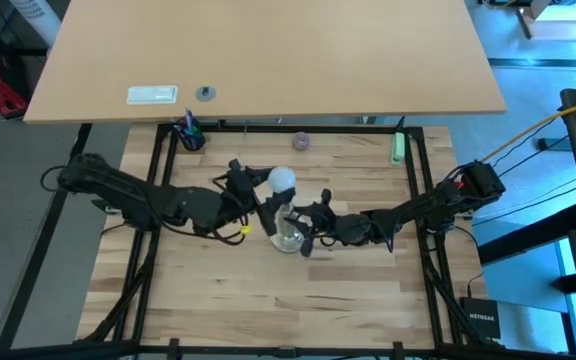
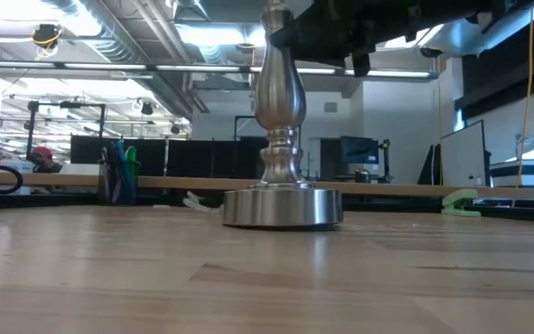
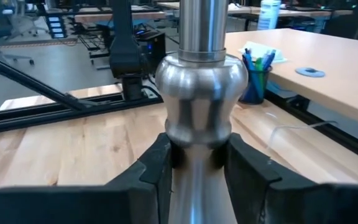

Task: Screw lightbulb
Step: Remove the lightbulb from the silver lamp

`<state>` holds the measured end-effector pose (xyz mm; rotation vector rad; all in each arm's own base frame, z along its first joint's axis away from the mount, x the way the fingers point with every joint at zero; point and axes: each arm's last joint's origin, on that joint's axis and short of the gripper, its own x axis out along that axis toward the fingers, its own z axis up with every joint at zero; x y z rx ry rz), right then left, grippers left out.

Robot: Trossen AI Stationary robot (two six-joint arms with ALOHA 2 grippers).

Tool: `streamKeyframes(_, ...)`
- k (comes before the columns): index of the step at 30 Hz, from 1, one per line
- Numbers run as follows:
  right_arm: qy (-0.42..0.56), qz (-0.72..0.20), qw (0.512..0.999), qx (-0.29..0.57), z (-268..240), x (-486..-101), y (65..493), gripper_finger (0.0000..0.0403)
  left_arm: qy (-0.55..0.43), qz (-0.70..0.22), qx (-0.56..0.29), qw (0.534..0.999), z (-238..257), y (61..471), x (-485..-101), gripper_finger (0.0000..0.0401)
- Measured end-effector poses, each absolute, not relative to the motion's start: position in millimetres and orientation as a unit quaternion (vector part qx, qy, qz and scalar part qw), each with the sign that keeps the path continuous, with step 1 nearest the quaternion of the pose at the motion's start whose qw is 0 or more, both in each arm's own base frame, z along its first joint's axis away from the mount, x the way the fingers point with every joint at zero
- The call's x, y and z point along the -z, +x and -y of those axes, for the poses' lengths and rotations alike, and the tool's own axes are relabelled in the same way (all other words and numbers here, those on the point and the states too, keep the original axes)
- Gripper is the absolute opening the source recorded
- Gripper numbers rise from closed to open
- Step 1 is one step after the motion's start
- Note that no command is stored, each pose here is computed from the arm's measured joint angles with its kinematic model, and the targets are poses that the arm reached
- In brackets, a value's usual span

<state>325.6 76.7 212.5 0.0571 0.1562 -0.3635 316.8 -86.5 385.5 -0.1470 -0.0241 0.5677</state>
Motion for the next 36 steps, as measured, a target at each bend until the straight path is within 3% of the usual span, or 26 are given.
streamKeyframes(12,0.023,-0.086,0.984,0.155,-77,-212,326,0.0107,-0.028,-0.021,-0.189,0.981,84,291,-401,0.0307)
streamKeyframes(18,0.01,-0.106,0.984,0.14,-78,-205,326,0.0066,-0.007,-0.086,-0.116,0.99,72,264,-405,0.0311)
streamKeyframes(25,0.014,-0.099,0.985,0.138,-77,-207,326,0.0003,0.007,-0.112,-0.088,0.99,54,268,-398,0.0303)
streamKeyframes(30,0.016,-0.096,0.987,0.13,-78,-208,327,0.0045,0.009,-0.121,-0.086,0.989,50,266,-397,0.0301)
streamKeyframes(36,0.022,-0.087,0.989,0.117,-79,-217,323,0.0143,0.008,-0.128,-0.088,0.988,48,257,-400,0.03)
